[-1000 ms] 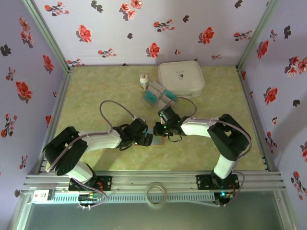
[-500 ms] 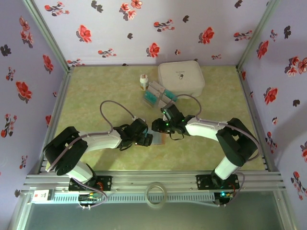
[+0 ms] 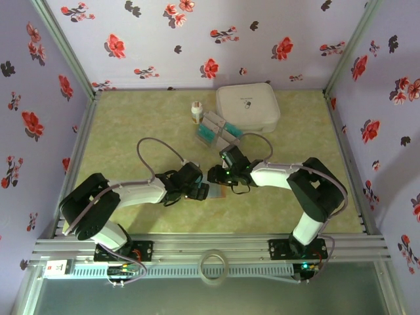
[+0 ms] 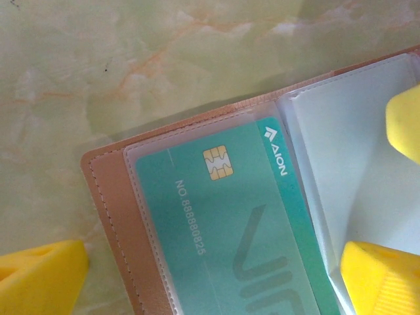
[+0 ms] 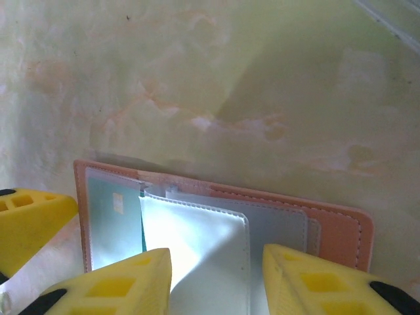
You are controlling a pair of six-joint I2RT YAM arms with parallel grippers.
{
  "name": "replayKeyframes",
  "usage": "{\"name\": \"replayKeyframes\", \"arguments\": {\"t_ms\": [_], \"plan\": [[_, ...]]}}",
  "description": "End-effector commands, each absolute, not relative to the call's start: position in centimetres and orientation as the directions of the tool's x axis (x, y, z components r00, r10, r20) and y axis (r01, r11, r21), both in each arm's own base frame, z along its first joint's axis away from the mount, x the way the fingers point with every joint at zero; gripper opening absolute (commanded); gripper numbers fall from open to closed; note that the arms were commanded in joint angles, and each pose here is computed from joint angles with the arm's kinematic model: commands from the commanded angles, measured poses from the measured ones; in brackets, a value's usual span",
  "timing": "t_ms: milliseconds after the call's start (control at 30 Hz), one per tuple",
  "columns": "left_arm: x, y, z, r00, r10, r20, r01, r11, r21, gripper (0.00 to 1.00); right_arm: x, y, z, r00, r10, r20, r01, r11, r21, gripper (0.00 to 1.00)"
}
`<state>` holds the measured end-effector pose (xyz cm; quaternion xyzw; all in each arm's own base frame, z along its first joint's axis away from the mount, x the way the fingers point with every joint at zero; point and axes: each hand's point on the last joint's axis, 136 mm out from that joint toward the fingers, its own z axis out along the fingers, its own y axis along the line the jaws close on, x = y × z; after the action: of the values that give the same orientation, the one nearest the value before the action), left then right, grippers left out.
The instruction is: Put the credit cards into the card holder
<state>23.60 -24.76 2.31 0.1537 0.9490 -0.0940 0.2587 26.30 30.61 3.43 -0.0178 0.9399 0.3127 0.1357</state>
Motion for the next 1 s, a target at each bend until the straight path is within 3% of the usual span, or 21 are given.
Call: {"name": "replayKeyframes", "arguments": {"t_ms": [0, 433, 667, 967], "plan": [[23.1, -23.7, 1.2, -0.828, 0.278, -0.487, 0.34, 0.94, -0.04, 1.0, 25.9, 30.9, 3.1, -0.969, 0.046, -0.243, -0.113, 0.792, 0.6, 0.39], [23.8, -23.7, 3.5, -0.802, 0.268, -0.533, 0.338, 0.94, -0.037, 1.0, 25.2, 32.6, 5.8, -0.963, 0.008, -0.268, -0.167, 0.765, 0.622, 0.37], [25.2, -21.2, 8.4, -0.767, 0.158, -0.622, 0.263, 0.961, -0.081, 1.0, 24.4, 34.7, 8.3, -0.954, -0.023, -0.298, -0.216, 0.743, 0.633, 0.55], [26.4, -16.3, 11.3, -0.741, 0.023, -0.671, 0.143, 0.982, -0.124, 1.0, 24.5, 38.3, 7.5, -0.957, -0.055, -0.284, -0.231, 0.736, 0.636, 0.57]]}}
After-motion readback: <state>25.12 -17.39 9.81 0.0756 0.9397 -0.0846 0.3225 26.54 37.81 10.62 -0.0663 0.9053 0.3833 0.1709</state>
